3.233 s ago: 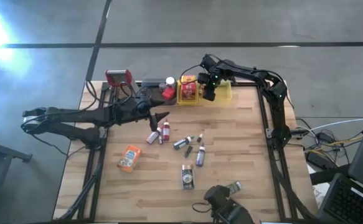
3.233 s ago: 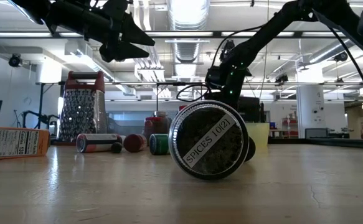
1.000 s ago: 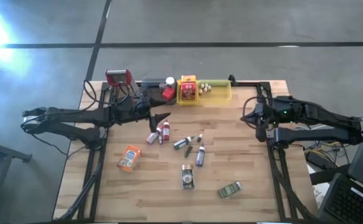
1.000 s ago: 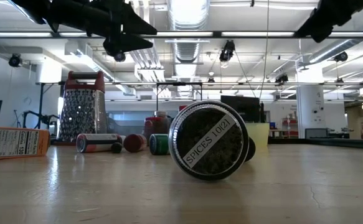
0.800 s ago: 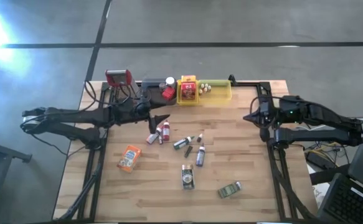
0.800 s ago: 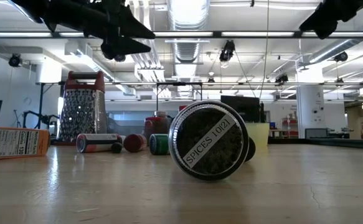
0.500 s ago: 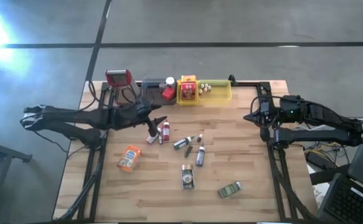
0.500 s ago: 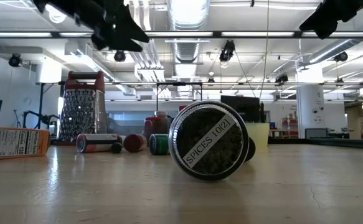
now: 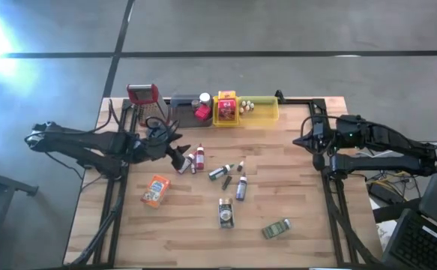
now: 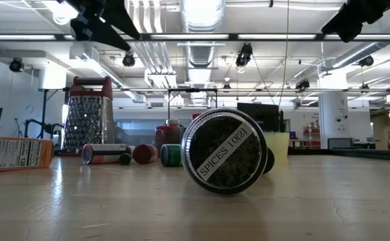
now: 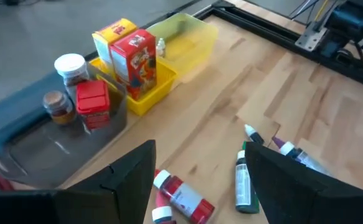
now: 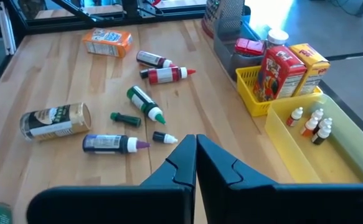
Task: Pick & Place Kitchen Items
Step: Put the large pink food coloring bottle into the light yellow bin
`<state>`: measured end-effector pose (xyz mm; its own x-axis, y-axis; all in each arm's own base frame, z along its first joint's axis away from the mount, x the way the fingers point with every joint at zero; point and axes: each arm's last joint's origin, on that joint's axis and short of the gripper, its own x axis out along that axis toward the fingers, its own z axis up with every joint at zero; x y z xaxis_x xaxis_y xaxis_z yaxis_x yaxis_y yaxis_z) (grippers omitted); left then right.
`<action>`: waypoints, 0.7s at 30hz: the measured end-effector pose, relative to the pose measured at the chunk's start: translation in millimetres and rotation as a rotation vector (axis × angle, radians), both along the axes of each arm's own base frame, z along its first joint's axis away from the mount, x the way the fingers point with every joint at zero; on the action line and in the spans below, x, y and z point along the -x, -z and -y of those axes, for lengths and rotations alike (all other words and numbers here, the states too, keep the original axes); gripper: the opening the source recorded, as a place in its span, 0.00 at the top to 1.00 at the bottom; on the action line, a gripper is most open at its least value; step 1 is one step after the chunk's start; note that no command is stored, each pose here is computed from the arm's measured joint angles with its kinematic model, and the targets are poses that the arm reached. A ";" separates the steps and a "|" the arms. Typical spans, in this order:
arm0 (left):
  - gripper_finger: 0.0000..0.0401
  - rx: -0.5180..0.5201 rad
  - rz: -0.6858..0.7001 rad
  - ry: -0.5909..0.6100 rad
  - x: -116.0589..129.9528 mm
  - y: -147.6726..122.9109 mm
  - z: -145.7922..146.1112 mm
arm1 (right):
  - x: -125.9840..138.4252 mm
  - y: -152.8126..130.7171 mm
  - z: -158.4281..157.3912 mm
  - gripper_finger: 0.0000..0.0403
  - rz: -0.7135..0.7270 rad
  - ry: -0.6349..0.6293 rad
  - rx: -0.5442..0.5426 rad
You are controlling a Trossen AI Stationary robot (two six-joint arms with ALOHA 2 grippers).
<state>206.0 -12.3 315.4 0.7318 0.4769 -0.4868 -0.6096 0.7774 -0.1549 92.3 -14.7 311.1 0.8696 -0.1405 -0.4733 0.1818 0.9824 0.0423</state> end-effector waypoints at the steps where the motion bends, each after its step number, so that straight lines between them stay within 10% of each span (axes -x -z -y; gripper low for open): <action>1: 0.37 0.002 0.001 -0.004 0.0 -0.1 -0.6 | 0.0 0.0 0.0 0.98 0.000 0.000 0.001; 21: 0.46 0.239 -0.234 -0.104 -39.1 49.2 -45.4 | -0.1 0.3 0.0 0.98 -0.001 0.000 0.000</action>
<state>245.1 33.1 266.1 0.5411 0.3954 -0.7422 -0.7240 0.6680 -0.1719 92.4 -14.7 310.8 0.8691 -0.1404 -0.4743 0.1818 0.9824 0.0423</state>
